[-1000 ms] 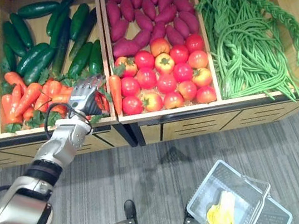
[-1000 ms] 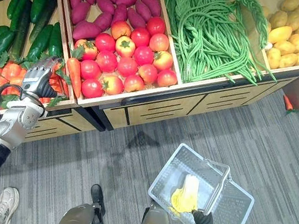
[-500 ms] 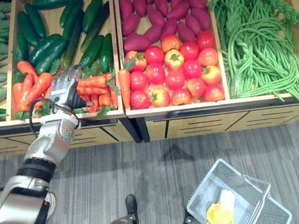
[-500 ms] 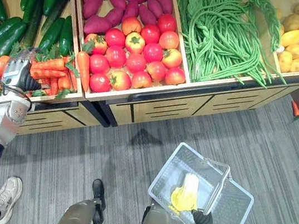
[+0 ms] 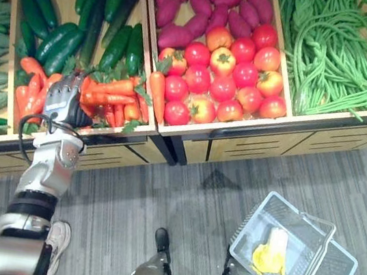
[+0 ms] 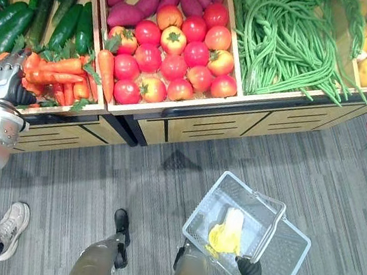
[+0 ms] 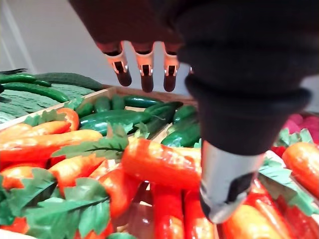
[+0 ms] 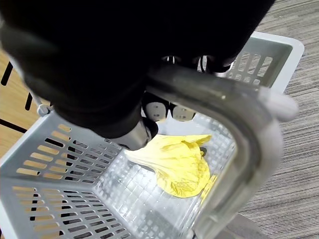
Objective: Pick vegetable in the basket
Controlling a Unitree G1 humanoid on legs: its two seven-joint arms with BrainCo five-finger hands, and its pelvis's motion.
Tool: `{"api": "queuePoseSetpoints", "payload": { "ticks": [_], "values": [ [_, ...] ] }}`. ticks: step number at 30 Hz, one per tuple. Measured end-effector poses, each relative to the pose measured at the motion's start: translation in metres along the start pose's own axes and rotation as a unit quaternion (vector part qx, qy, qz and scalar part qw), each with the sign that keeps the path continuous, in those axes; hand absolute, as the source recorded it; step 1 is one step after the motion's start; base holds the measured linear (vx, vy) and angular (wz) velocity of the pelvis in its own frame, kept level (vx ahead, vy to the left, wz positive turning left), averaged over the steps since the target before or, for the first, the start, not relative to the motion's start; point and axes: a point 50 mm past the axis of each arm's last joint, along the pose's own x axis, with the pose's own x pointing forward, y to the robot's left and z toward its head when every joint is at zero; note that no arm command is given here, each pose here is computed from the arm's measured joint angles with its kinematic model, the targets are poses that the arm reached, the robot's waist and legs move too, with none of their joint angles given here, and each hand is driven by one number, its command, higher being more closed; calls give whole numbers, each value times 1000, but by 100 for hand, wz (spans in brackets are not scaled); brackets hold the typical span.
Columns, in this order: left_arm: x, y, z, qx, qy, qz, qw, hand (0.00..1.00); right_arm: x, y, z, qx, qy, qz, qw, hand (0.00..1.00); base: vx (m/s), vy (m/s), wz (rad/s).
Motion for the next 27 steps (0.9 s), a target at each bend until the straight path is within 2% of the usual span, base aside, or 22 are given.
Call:
{"api": "queuePoseSetpoints", "payload": {
  "ticks": [15,21,22,27],
  "values": [
    [11,3,12,-3,-16,6,1000,0,6,0,15,-4,-20,1,1000,100,6,0,0],
    [24,21,20,1,-30,37,999,0,7,4,26,-14,-45,8,999,100,-6,-9,-8],
    [25,18,23,4,-35,31,999,100,6,6,29,-17,-52,12,998,100,-20,8,-16],
    [37,25,39,-1,-53,45,998,100,6,7,33,-20,-61,14,998,100,-21,4,-11]
  ]
}}
